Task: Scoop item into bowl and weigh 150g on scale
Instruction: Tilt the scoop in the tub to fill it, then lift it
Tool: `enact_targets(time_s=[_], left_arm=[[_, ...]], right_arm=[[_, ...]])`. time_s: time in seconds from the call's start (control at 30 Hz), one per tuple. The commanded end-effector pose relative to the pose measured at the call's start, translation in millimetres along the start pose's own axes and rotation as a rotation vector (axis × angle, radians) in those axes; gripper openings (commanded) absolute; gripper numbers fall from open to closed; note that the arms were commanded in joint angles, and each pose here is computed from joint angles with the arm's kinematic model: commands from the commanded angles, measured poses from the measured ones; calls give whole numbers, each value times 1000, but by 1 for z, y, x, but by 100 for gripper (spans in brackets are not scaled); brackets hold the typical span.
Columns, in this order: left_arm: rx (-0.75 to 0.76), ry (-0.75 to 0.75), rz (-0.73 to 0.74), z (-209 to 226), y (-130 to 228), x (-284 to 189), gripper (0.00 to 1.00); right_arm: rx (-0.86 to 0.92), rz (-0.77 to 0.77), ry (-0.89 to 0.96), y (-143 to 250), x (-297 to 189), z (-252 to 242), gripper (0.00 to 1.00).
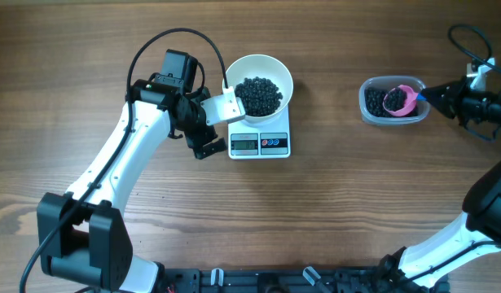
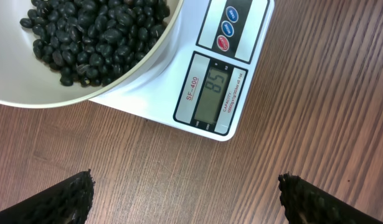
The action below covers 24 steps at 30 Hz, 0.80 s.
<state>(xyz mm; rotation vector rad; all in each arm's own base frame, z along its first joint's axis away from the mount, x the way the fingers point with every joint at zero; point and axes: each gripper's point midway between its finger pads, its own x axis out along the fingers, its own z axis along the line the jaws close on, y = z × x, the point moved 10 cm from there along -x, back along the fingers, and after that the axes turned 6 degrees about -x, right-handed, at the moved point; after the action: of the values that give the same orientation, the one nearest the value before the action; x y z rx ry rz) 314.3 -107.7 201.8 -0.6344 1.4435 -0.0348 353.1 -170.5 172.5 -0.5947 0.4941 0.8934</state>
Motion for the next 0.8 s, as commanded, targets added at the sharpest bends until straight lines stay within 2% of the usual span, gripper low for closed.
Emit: enact_targets(time_s=[0.0, 0.37, 0.77], left_arm=[[15, 14, -18, 0, -2, 0, 100], [15, 14, -18, 0, -2, 0, 100], [15, 14, -18, 0, -2, 0, 100]], right_arm=[[25, -1, -10, 0, 1, -3, 4], [-47, -14, -18, -8, -6, 5, 4], [-55, -67, -142, -10, -20, 4, 4]])
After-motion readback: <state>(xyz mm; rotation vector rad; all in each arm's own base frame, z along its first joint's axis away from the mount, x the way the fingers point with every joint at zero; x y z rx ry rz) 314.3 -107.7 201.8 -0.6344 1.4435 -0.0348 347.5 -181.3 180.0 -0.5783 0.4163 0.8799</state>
